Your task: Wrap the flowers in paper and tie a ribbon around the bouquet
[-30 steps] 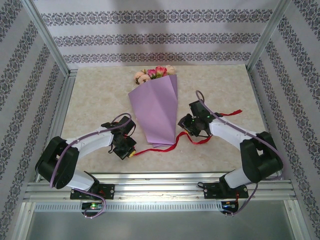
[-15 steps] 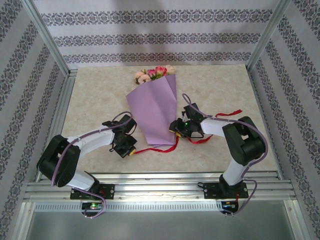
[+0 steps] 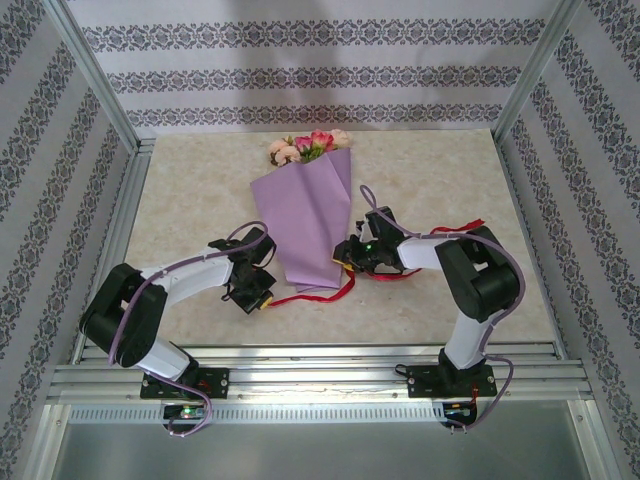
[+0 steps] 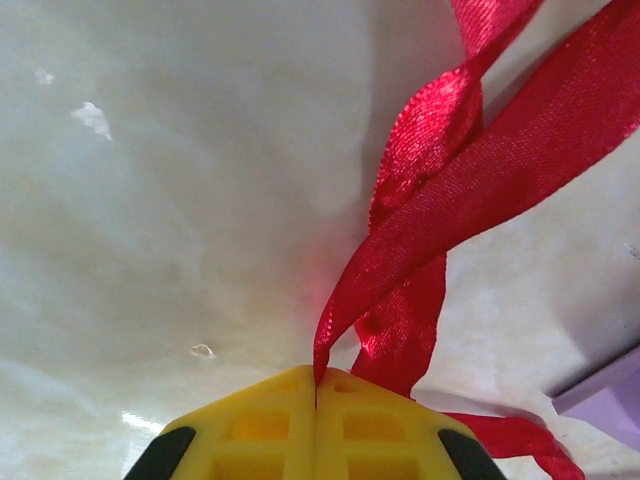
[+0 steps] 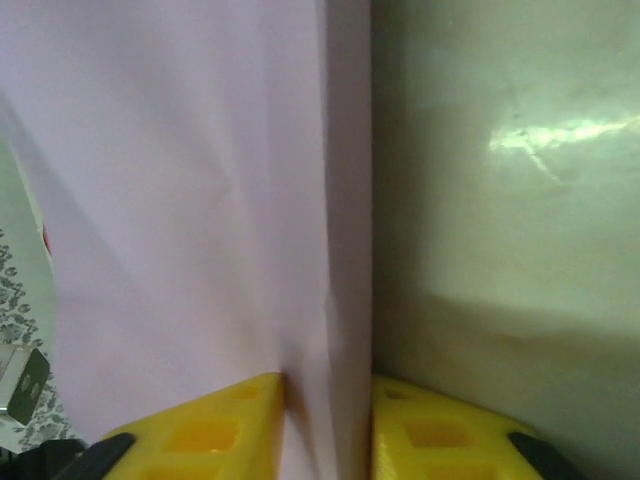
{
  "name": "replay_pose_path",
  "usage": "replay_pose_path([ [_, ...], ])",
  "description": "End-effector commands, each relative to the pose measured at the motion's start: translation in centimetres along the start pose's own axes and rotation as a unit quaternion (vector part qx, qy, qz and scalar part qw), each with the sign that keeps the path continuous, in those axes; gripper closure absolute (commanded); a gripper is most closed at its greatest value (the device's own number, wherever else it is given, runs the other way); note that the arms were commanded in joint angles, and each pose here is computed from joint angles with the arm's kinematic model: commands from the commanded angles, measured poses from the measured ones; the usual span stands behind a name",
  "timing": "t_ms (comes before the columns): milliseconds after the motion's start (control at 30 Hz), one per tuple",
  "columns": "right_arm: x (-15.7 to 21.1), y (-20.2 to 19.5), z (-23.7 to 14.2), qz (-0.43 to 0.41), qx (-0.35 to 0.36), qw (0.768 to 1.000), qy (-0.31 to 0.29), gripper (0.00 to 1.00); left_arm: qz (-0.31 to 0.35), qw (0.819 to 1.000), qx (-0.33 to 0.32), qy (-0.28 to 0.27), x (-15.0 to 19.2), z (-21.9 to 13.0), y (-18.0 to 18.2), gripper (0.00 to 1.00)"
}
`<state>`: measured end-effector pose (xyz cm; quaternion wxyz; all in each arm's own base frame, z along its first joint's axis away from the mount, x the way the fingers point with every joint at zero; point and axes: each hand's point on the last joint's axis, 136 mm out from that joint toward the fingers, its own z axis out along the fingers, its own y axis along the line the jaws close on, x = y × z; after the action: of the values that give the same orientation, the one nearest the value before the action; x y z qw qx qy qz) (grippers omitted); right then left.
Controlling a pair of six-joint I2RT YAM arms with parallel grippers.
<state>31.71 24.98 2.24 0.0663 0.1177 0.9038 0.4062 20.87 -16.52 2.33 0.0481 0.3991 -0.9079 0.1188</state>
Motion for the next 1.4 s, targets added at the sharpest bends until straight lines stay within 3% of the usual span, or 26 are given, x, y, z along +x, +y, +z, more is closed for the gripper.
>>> replay_pose_path([
  [0, -0.4, 0.7, 0.3, -0.013, -0.011, 1.000, -0.002, 0.91, -0.006, 1.000, 0.006, -0.013, -0.5, -0.1, -0.8, 1.00],
  [100, -1.0, 1.2, -0.5, -0.009, -0.014, 1.000, -0.016, 1.00, -0.017, 0.999, 0.015, -0.023, -1.4, -0.1, -1.0, 1.00],
  [467, -2.6, 5.0, -4.0, 0.053, -0.066, 0.996, -0.004, 1.00, -0.064, 0.992, 0.090, -0.057, -7.6, 0.5, -5.1, 1.00],
  [833, -2.0, 6.5, -5.9, 0.091, -0.081, 0.992, 0.028, 1.00, -0.124, 0.970, 0.172, -0.115, -18.3, -1.1, -11.9, 1.00],
  [1000, -1.3, 5.8, -5.9, 0.095, -0.076, 0.992, 0.033, 1.00, -0.152, 0.960, 0.190, -0.140, -22.1, -2.4, -12.8, 1.00],
  [1367, 1.8, 3.0, -4.5, 0.104, -0.028, 0.992, 0.060, 1.00, -0.170, 0.953, 0.204, -0.146, -23.5, -3.5, -11.9, 1.00],
])
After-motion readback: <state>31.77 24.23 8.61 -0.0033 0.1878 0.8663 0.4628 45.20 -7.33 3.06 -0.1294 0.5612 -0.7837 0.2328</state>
